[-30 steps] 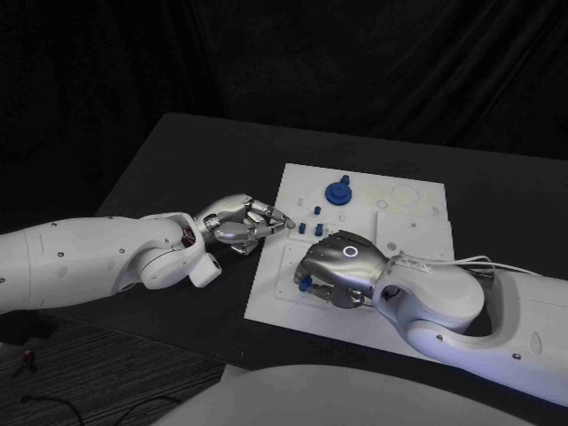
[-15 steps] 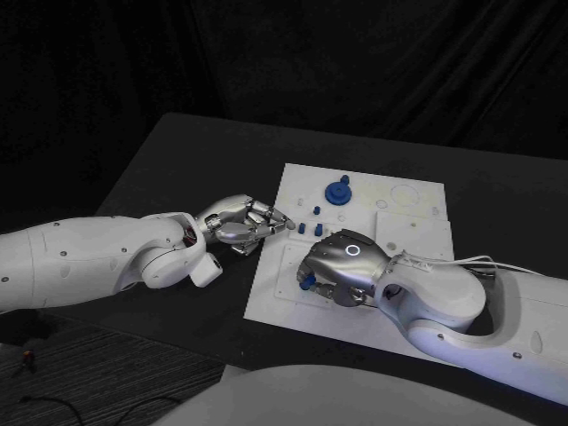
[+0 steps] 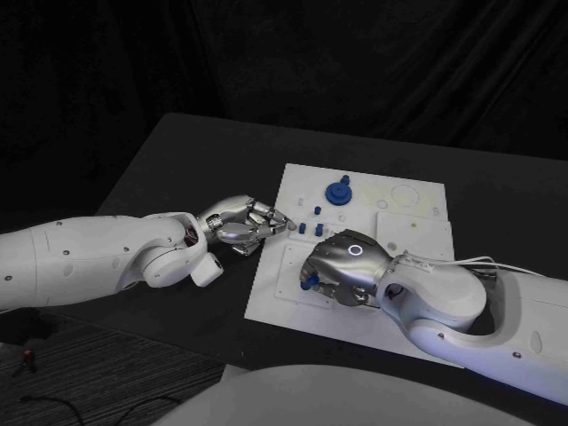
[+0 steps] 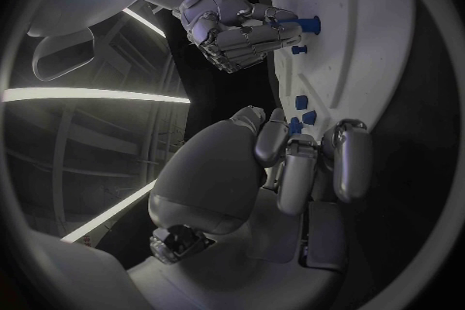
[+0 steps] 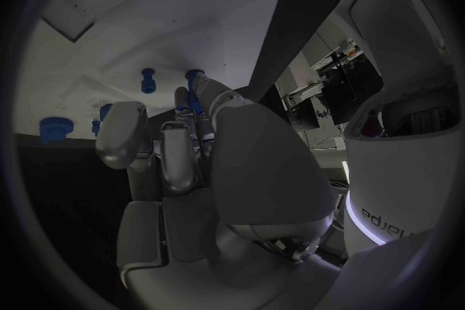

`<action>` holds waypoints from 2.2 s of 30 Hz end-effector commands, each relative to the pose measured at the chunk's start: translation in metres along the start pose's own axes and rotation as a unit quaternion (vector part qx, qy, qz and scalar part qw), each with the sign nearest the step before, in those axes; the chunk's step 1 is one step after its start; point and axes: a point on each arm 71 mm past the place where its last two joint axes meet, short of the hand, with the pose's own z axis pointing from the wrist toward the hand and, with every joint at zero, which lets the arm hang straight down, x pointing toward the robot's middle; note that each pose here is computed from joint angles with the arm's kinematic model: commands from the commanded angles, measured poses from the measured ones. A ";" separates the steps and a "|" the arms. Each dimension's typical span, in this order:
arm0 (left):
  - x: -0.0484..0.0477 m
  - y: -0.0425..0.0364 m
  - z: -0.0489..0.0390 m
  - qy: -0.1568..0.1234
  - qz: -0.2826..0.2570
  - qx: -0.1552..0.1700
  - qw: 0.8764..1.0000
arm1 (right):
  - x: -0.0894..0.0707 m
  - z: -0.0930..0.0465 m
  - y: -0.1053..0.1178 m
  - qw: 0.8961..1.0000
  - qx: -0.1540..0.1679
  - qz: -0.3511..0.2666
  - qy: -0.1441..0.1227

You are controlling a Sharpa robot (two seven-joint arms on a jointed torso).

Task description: Assemble the parts on the task board

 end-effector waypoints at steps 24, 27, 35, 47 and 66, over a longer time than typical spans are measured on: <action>0.0009 0.0009 0.0030 0.009 -0.007 -0.008 1.000 | -0.003 0.004 0.002 1.000 -0.005 0.000 -0.026; 0.0010 0.0011 0.0033 0.009 -0.007 -0.009 1.000 | -0.003 0.004 0.002 1.000 -0.006 0.001 -0.030; 0.0000 0.0024 0.0041 0.009 -0.006 -0.013 1.000 | -0.006 0.003 -0.002 0.999 0.002 0.004 -0.051; -0.0008 0.0024 0.0025 0.006 -0.006 -0.014 1.000 | -0.025 -0.024 -0.017 0.991 0.022 0.021 -0.128; -0.0027 0.0018 -0.0006 -0.003 -0.003 -0.011 1.000 | -0.038 -0.119 -0.110 0.950 0.261 0.150 -0.080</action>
